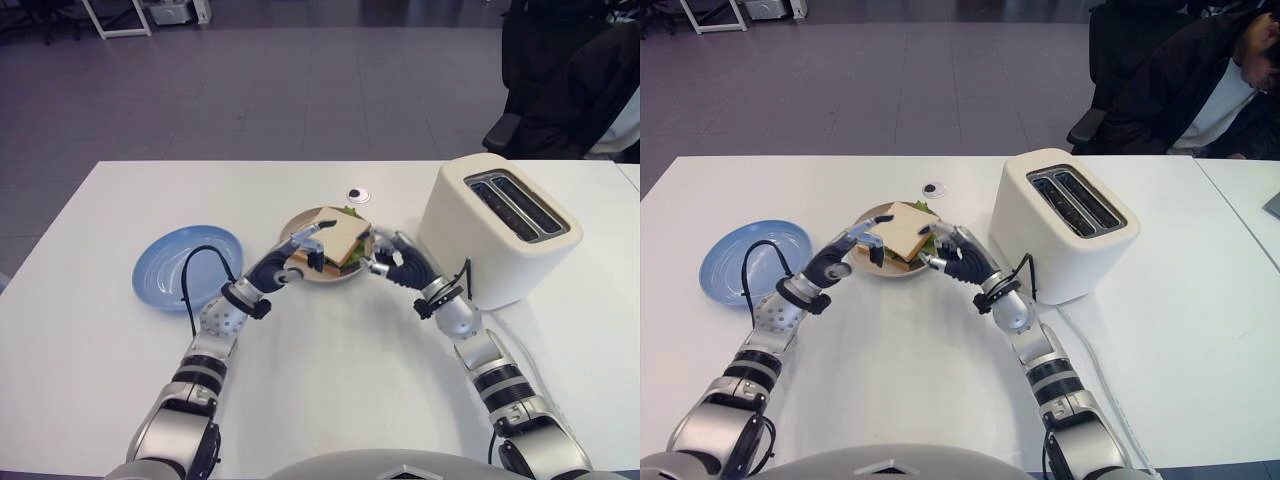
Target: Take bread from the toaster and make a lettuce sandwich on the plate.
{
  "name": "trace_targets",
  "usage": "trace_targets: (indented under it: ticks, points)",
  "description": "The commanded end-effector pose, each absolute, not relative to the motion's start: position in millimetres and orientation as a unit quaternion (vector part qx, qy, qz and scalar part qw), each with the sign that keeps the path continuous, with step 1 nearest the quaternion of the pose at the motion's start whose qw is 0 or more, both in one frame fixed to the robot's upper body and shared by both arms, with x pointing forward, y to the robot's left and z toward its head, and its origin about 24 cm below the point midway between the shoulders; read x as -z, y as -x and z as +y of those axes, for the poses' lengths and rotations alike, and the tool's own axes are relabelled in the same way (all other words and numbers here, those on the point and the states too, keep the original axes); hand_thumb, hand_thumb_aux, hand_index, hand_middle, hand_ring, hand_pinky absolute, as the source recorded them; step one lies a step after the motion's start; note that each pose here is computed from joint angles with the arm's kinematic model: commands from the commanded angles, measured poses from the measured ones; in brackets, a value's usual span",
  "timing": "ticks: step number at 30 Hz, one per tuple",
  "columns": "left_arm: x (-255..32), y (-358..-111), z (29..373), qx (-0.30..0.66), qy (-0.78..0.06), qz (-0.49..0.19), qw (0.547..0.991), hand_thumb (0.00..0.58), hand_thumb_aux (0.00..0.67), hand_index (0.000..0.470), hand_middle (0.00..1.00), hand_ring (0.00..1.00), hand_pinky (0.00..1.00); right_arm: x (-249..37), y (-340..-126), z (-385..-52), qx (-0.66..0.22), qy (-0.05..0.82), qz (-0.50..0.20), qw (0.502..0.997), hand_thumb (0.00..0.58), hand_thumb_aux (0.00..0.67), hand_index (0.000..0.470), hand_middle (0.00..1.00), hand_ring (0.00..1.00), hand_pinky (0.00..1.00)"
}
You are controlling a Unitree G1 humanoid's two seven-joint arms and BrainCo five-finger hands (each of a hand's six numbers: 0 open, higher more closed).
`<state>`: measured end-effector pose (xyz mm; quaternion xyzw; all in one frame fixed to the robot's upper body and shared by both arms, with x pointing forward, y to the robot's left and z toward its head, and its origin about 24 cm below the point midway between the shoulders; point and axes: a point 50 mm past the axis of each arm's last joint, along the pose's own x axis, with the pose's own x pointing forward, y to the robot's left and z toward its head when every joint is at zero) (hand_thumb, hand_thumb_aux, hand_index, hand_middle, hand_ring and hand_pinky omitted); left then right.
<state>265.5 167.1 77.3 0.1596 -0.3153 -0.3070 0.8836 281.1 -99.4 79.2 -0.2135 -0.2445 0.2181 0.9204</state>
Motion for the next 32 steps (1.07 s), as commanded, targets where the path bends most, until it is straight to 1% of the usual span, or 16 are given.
trace_targets:
  ticks: [1, 3, 4, 6, 8, 11, 15, 19, 23, 25, 27, 32]
  points:
    - [-103, -247, 165, 0.313, -0.052, -0.357, 0.879, 0.000, 0.000, 0.000, 0.00, 0.00, 0.00, -113, -273, -119, -0.130, 0.140, -0.321, 0.928, 0.000, 0.000, 0.000, 0.00, 0.00, 0.00]
    - [-117, -252, 166, 0.241, -0.012, -0.373, 0.896, 0.000, 0.000, 0.000, 0.00, 0.00, 0.00, -127, -266, -127, -0.087, 0.117, -0.353, 0.924, 0.000, 0.000, 0.000, 0.00, 0.00, 0.00]
    - [-122, -256, 166, 0.199, -0.011, -0.380, 0.903, 0.000, 0.000, 0.000, 0.00, 0.00, 0.00, -132, -263, -129, -0.072, 0.114, -0.363, 0.922, 0.000, 0.000, 0.000, 0.00, 0.00, 0.00]
    - [-127, -260, 162, 0.139, -0.040, -0.387, 0.911, 0.000, 0.000, 0.000, 0.00, 0.00, 0.00, -136, -258, -131, -0.059, 0.111, -0.372, 0.920, 0.000, 0.000, 0.000, 0.00, 0.00, 0.00]
    - [-127, -262, 151, 0.113, -0.067, -0.387, 0.913, 0.000, 0.000, 0.000, 0.00, 0.00, 0.00, -138, -255, -130, -0.055, 0.109, -0.375, 0.919, 0.000, 0.000, 0.000, 0.00, 0.00, 0.00]
    - [-126, -262, 138, 0.085, -0.068, -0.381, 0.918, 0.000, 0.000, 0.000, 0.00, 0.00, 0.00, -140, -253, -129, -0.053, 0.108, -0.377, 0.918, 0.000, 0.000, 0.000, 0.00, 0.00, 0.00]
    - [-123, -268, 130, 0.027, -0.103, -0.354, 0.929, 0.000, 0.000, 0.000, 0.00, 0.00, 0.00, -137, -253, -130, -0.050, 0.093, -0.361, 0.927, 0.000, 0.000, 0.000, 0.00, 0.00, 0.00]
    - [-124, -268, 123, 0.024, -0.105, -0.338, 0.935, 0.000, 0.000, 0.000, 0.00, 0.00, 0.00, -134, -254, -127, -0.055, 0.093, -0.349, 0.931, 0.000, 0.000, 0.000, 0.00, 0.00, 0.00]
    - [-123, -271, 122, 0.038, -0.068, -0.309, 0.948, 0.000, 0.000, 0.000, 0.00, 0.00, 0.00, -133, -253, -125, -0.061, 0.085, -0.341, 0.934, 0.000, 0.000, 0.000, 0.00, 0.00, 0.00]
    - [-124, -272, 123, 0.038, -0.051, -0.308, 0.949, 0.000, 0.000, 0.000, 0.00, 0.00, 0.00, -133, -254, -125, -0.062, 0.083, -0.335, 0.936, 0.000, 0.000, 0.000, 0.00, 0.00, 0.00]
    - [-124, -274, 122, 0.040, -0.056, -0.313, 0.947, 0.000, 0.000, 0.000, 0.00, 0.00, 0.00, -133, -255, -125, -0.059, 0.085, -0.331, 0.938, 0.000, 0.000, 0.000, 0.00, 0.00, 0.00]
    - [-121, -277, 123, 0.051, -0.109, -0.314, 0.942, 0.000, 0.000, 0.000, 0.00, 0.00, 0.00, -129, -261, -124, -0.038, 0.108, -0.313, 0.943, 0.000, 0.000, 0.000, 0.00, 0.00, 0.00]
